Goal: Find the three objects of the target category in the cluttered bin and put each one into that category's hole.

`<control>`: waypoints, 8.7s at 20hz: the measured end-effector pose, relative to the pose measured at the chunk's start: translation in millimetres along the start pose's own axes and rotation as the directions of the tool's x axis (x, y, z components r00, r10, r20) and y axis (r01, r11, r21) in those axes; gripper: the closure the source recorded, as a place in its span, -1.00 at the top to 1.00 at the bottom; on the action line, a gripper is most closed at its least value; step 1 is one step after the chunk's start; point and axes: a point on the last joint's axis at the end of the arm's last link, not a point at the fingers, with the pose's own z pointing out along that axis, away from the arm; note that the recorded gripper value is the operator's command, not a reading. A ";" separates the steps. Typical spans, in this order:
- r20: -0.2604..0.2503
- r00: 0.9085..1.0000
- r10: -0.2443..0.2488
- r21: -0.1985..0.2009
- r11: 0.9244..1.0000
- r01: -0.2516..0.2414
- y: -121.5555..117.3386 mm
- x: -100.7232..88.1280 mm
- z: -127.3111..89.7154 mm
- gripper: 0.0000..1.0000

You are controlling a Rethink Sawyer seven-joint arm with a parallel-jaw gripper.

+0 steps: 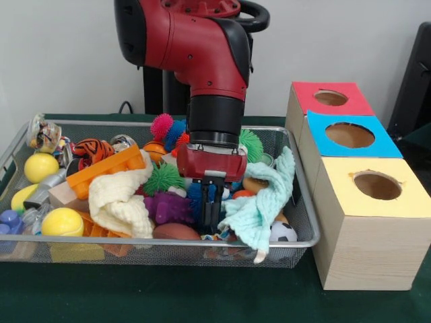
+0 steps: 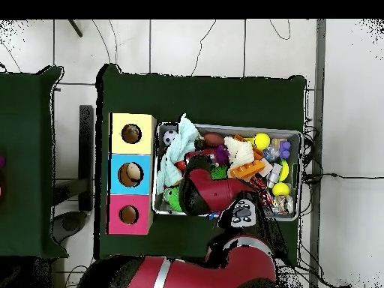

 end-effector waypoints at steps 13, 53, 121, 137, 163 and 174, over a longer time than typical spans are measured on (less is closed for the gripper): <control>0.010 1.000 -0.004 -0.016 1.000 0.005 11.7 -2.7 1.3 -1.00; 0.096 0.987 -0.130 0.011 0.991 0.130 27.9 -18.1 17.1 1.00; 0.012 0.973 -0.230 0.062 0.971 0.229 -2.5 -6.9 25.4 -1.00; -0.010 0.987 -0.163 0.054 0.985 0.164 -21.6 -3.0 -42.0 -1.00; 0.037 0.995 -0.092 -0.017 0.996 0.093 -39.7 -10.3 -173.7 -1.00; 0.059 0.997 -0.057 -0.038 0.998 0.059 -38.2 -29.3 -226.2 -1.00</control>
